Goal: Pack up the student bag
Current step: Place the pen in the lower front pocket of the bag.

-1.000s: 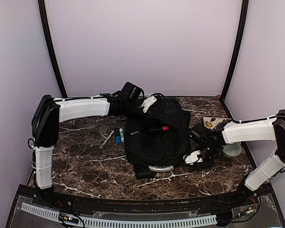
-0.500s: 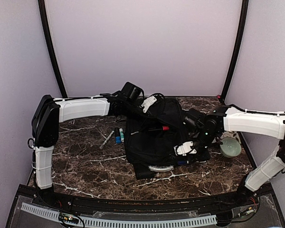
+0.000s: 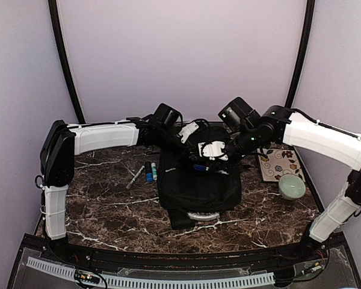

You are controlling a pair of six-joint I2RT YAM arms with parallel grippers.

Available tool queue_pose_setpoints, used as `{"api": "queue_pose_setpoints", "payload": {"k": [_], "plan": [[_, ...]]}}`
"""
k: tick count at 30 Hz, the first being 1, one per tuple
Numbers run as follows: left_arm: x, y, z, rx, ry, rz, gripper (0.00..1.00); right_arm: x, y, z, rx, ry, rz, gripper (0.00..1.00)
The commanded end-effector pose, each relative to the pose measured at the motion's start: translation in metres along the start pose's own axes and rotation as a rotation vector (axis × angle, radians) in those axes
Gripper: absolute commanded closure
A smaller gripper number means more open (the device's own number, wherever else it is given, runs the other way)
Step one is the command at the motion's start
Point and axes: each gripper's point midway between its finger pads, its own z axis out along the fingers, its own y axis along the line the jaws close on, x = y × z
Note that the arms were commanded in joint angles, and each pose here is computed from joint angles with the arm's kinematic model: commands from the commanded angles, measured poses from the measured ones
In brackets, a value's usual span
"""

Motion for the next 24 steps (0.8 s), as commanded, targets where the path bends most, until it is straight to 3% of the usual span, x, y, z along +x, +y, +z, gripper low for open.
{"api": "queue_pose_setpoints", "payload": {"k": [1, 12, 24], "plan": [[-0.056, -0.038, -0.031, 0.116, -0.149, 0.046, 1.00, -0.010, -0.035, 0.023, 0.139, 0.001, -0.064, 0.94], [-0.062, -0.036, -0.033, 0.148, -0.178, 0.020, 1.00, 0.021, -0.054, 0.080, 0.319, 0.163, -0.231, 0.93], [-0.066, -0.037, -0.035, 0.159, -0.179, 0.013, 1.00, 0.060, -0.083, 0.129, 0.531, 0.295, -0.212, 0.93]]}}
